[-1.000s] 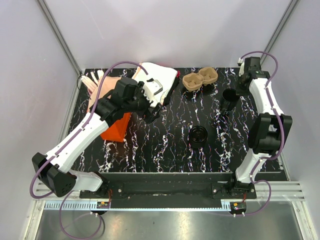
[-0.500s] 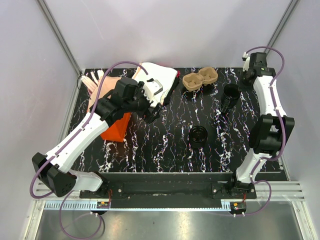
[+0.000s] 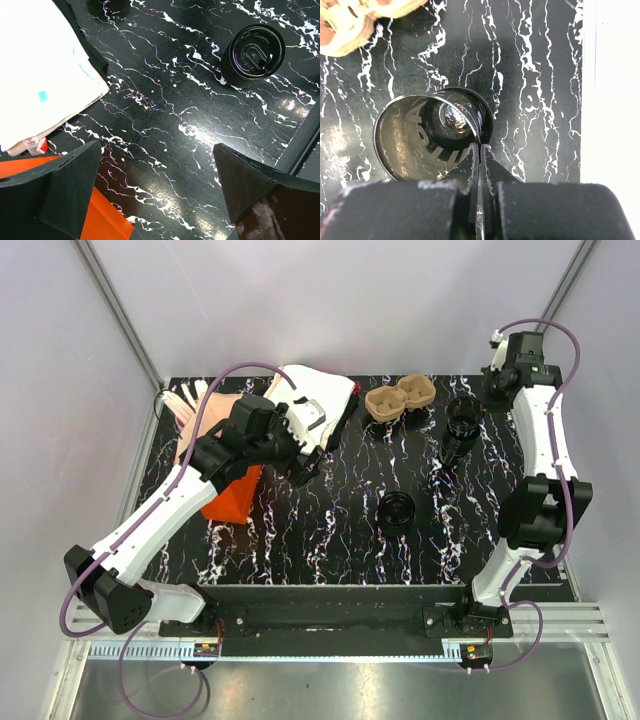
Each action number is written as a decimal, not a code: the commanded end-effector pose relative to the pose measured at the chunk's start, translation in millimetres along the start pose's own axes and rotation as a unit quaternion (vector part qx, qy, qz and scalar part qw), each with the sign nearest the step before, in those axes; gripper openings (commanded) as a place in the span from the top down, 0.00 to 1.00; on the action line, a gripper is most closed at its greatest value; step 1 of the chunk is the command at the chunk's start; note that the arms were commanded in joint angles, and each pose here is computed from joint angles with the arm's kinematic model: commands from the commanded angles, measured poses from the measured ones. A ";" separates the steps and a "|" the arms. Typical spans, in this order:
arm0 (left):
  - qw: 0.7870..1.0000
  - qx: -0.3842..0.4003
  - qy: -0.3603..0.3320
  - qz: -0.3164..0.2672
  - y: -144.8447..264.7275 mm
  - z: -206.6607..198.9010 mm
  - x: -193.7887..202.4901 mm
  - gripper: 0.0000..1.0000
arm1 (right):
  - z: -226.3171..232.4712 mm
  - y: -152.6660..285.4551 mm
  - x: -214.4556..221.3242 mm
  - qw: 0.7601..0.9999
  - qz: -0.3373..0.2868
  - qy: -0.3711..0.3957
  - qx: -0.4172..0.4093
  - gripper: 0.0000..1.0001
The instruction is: Pack the takeout coffee
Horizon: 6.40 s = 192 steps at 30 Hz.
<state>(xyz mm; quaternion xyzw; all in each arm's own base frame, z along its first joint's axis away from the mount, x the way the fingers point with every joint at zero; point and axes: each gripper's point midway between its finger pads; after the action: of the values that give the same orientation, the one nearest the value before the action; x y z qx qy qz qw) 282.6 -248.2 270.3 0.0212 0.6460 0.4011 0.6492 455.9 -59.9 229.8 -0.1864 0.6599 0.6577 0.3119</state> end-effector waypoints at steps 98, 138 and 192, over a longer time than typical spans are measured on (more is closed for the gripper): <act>0.997 -0.021 -0.009 -0.080 68.9 30.1 -48.3 0.01 | 284.8 62.8 113.7 0.918 0.036 0.308 -0.246 0.13; 0.996 -0.002 -0.009 -0.088 67.2 20.5 -53.1 0.01 | 149.7 16.4 256.3 0.914 0.258 0.193 -0.245 0.32; 0.995 -0.001 -0.016 -0.096 72.2 16.4 -63.2 0.01 | 24.9 14.6 201.0 0.968 0.183 0.094 -0.143 0.59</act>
<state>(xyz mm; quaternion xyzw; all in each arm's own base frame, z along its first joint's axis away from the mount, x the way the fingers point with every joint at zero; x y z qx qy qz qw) 275.6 -223.7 333.7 -0.0111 0.6476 0.3598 0.6716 294.6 1.1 94.9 -0.1391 0.6036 0.7803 0.0864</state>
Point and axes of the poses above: each gripper's point midway between its finger pads, its own y axis back along the fingers, its own z axis along the line the jaws close on, x = y × z, and after that the axes turned 8 degrees about -y, right-handed
